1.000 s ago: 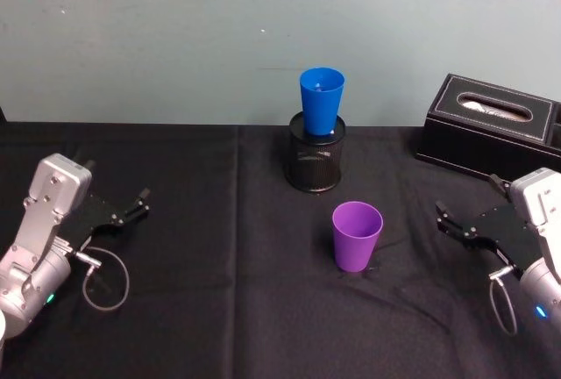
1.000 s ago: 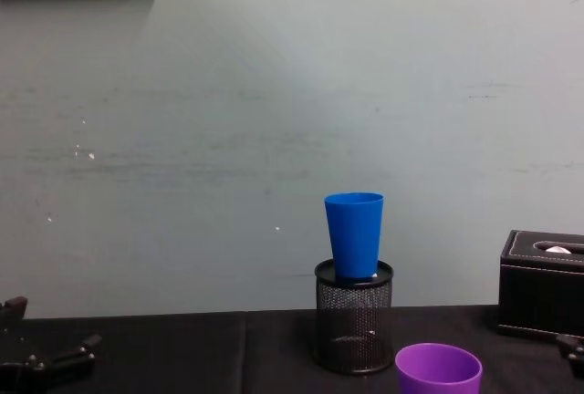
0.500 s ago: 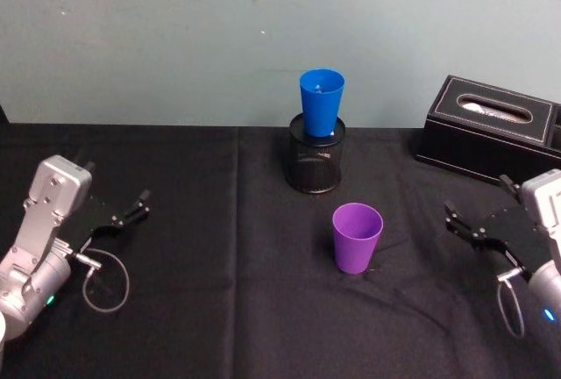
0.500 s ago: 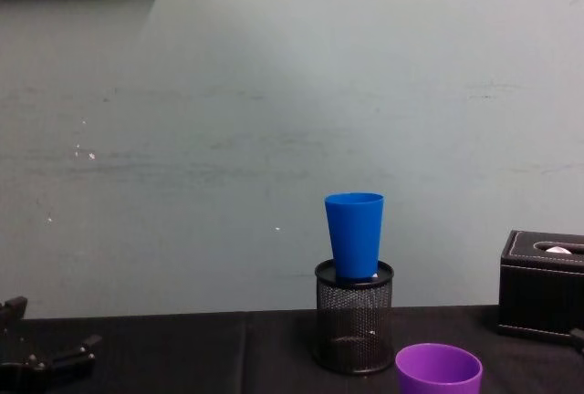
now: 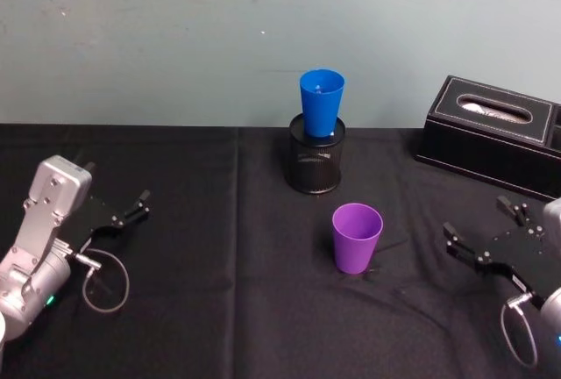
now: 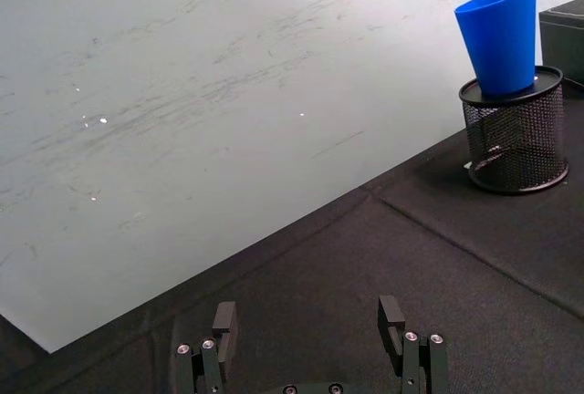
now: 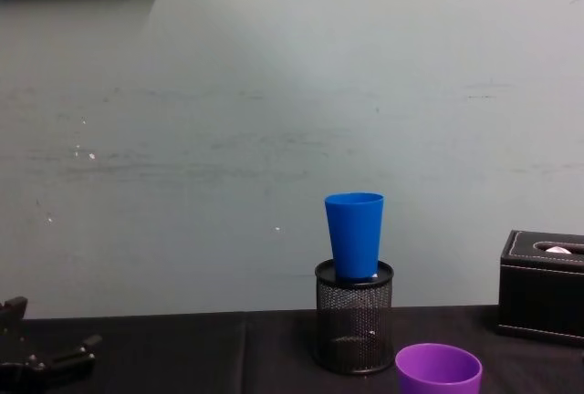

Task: Pick up one cup with a gripper and tap it against the other cup.

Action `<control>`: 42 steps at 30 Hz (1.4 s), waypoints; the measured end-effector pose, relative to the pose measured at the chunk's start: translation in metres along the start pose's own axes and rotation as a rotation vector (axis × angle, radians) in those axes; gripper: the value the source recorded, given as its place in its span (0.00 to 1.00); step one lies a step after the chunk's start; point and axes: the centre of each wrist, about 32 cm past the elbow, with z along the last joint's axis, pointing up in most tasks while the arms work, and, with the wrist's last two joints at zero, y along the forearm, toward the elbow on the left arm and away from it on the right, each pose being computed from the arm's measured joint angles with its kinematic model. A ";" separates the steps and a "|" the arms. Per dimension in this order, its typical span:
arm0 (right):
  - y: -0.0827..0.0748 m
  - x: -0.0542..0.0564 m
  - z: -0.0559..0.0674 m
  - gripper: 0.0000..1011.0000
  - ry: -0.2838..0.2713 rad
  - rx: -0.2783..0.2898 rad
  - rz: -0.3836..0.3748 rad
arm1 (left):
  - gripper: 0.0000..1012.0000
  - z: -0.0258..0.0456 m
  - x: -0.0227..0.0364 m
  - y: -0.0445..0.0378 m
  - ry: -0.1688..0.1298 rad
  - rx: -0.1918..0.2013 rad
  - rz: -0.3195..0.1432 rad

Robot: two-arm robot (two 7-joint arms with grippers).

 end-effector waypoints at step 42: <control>0.001 -0.036 -0.018 0.99 0.185 0.093 0.253 | 1.00 0.0000 0.0000 0.0000 0.000 0.000 0.000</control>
